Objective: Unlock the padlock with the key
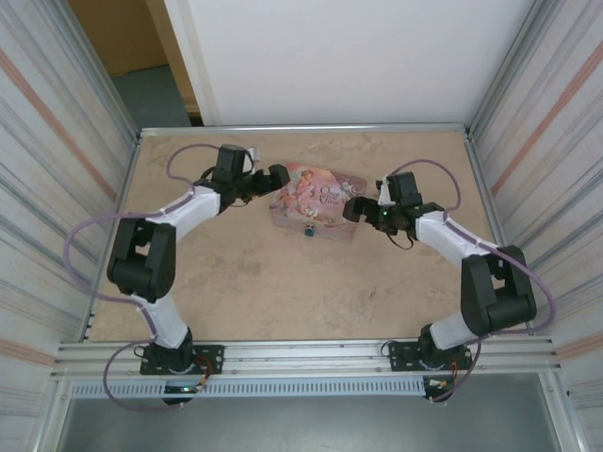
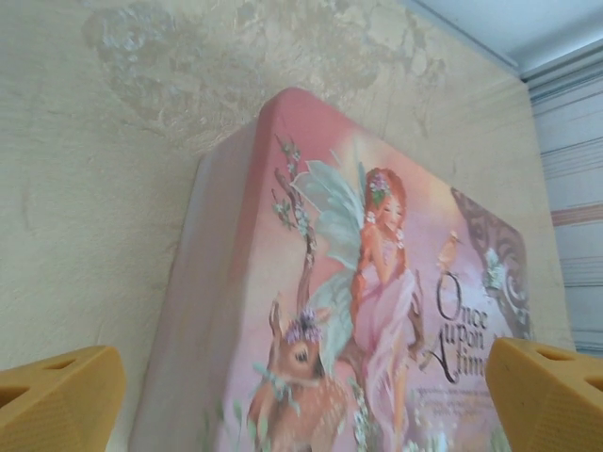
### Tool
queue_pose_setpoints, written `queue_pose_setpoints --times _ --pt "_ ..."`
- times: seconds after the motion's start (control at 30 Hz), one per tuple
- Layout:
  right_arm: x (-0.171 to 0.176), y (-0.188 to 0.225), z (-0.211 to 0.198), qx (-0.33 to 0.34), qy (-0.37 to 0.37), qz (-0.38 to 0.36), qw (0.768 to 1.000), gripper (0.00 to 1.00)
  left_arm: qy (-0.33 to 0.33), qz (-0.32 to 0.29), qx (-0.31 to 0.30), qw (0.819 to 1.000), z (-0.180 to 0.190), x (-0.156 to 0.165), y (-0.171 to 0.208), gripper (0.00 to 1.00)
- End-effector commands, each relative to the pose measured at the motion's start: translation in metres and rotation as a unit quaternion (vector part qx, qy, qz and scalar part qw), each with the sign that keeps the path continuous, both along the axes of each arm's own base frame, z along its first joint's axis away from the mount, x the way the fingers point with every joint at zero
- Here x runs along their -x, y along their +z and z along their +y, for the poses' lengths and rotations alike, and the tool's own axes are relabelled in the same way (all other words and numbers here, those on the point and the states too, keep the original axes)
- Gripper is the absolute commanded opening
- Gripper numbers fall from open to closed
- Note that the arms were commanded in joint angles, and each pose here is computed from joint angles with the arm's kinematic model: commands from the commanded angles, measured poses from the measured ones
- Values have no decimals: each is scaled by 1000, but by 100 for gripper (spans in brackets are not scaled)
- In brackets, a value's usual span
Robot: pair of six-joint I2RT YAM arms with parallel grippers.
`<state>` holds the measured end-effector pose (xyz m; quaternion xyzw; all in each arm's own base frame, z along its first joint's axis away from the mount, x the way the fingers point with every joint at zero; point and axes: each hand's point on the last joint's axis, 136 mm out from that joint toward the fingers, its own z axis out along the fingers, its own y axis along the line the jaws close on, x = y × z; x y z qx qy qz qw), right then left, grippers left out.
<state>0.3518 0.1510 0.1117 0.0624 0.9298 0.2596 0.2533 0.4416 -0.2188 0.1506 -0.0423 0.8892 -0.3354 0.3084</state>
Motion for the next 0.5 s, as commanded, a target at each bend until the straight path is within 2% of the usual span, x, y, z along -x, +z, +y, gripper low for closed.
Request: queue_pose_setpoints --times 0.0,0.13,0.27,0.47 --pt "18 12 -22 46 -15 2 999 100 -6 -29 -17 999 11 20 23 99" --pt "47 16 -36 75 -23 30 996 97 3 -45 -21 999 24 46 36 99" --pt "83 12 -54 97 -55 89 990 93 8 -57 -21 998 36 77 43 99" --pt "131 1 -59 101 -72 152 981 89 -6 -61 -25 998 44 121 43 99"
